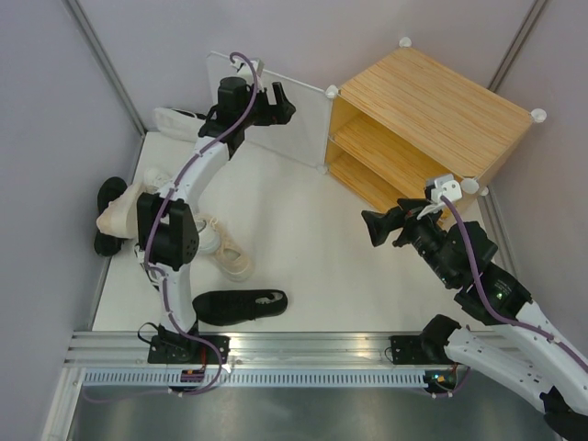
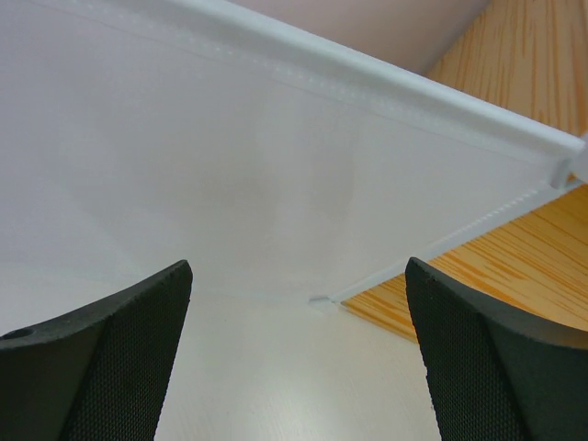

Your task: Place and organize the shoes in the shoe cabinet

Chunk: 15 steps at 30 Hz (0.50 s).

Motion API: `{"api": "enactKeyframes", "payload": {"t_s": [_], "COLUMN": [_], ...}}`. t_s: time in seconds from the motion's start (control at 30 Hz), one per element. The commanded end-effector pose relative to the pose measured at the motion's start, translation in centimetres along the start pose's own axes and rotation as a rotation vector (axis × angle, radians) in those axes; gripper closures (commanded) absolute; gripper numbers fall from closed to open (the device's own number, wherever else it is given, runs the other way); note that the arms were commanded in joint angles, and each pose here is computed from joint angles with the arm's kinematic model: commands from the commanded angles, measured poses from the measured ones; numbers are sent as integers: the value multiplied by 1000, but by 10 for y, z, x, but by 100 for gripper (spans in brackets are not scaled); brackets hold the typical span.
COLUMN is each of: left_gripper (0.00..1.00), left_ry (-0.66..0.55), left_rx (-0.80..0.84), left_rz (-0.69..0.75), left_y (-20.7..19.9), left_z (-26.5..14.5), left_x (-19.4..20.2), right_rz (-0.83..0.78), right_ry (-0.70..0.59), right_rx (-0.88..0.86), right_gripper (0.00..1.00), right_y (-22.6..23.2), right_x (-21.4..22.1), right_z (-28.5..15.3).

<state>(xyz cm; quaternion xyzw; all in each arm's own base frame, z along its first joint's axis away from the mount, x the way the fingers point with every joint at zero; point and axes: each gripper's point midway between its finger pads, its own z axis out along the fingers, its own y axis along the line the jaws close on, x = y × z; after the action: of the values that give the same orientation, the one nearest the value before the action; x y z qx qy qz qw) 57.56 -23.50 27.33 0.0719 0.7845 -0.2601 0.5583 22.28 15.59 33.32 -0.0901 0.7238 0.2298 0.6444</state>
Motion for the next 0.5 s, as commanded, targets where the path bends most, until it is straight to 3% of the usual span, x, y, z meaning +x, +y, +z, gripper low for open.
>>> {"api": "enactKeyframes", "payload": {"t_s": [0.0,0.2,0.47], "left_gripper": [0,0,0], "left_ry": [-145,-146,-172], "left_rx": [32,-147,-485], "left_rz": [21,-46,-123], "left_y": [-30,-11,50], "left_z": [-52,-97,-164], "left_x": [-69,-71,-63], "right_rz": [8,-5,-29], "right_ry": [-24,9,24], "right_rx": [-54,-93,-96], "right_gripper": [2,2,2], "right_y": [11,17,16], "right_x": [-8,-2,0], "right_z": [-1,-3,-6]}}
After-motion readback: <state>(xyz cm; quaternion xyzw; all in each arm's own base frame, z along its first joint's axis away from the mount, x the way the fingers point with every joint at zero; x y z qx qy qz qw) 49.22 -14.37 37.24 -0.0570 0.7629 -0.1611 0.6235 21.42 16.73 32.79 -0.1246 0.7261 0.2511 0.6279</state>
